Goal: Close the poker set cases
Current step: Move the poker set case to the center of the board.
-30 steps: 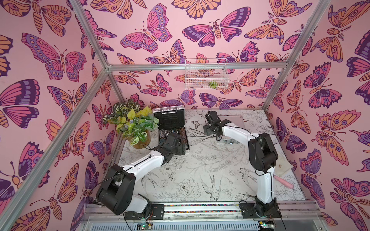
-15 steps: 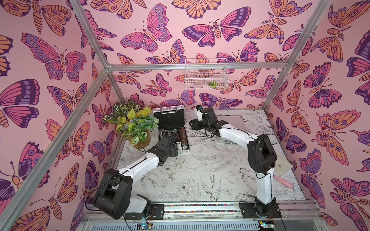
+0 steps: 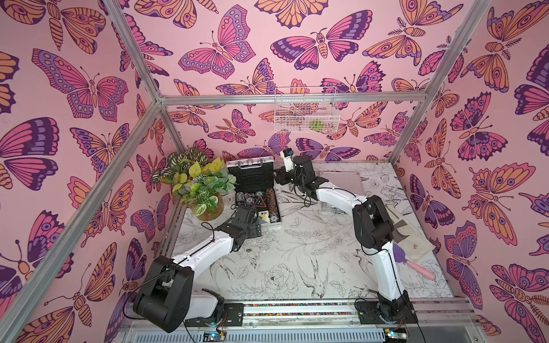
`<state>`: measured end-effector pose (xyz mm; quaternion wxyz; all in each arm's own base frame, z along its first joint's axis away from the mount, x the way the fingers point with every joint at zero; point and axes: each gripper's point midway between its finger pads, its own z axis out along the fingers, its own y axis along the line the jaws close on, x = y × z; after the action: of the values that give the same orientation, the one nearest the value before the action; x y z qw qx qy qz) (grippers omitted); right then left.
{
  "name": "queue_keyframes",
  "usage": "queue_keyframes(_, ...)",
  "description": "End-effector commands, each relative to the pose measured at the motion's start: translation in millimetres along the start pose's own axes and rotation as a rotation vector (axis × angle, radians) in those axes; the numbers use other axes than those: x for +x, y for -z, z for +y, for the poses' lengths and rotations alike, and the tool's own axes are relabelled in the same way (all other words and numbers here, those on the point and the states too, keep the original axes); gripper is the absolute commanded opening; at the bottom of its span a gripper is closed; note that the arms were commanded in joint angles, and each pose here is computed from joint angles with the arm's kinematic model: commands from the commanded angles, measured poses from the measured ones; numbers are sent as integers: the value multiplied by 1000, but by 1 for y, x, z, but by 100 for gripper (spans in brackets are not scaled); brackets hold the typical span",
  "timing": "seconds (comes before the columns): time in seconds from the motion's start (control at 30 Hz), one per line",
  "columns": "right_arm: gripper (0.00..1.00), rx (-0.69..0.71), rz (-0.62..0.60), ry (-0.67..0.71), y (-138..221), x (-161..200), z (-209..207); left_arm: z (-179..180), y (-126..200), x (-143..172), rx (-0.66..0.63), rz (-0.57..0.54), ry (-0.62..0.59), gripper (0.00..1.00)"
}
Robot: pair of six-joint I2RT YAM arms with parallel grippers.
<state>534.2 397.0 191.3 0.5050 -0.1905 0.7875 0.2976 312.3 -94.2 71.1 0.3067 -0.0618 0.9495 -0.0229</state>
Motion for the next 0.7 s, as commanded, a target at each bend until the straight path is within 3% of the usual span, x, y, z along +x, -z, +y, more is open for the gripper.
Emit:
queue_keyframes(0.0, 57, -17, -92, 17, -8, -21, 12, 11, 3, 7, -29, 10, 10, 90)
queue_keyframes(0.13, 51, -9, -128, 30, -13, -23, 12, 11, 4, 8, -16, 11, 11, 90)
queue_keyframes(0.43, 26, 22, -168, 50, -13, -28, 10, 14, 4, 11, -18, 20, 15, 90)
queue_keyframes(0.67, 14, 99, -198, 65, -4, -30, 0, 16, 4, 12, -25, 22, 14, 90)
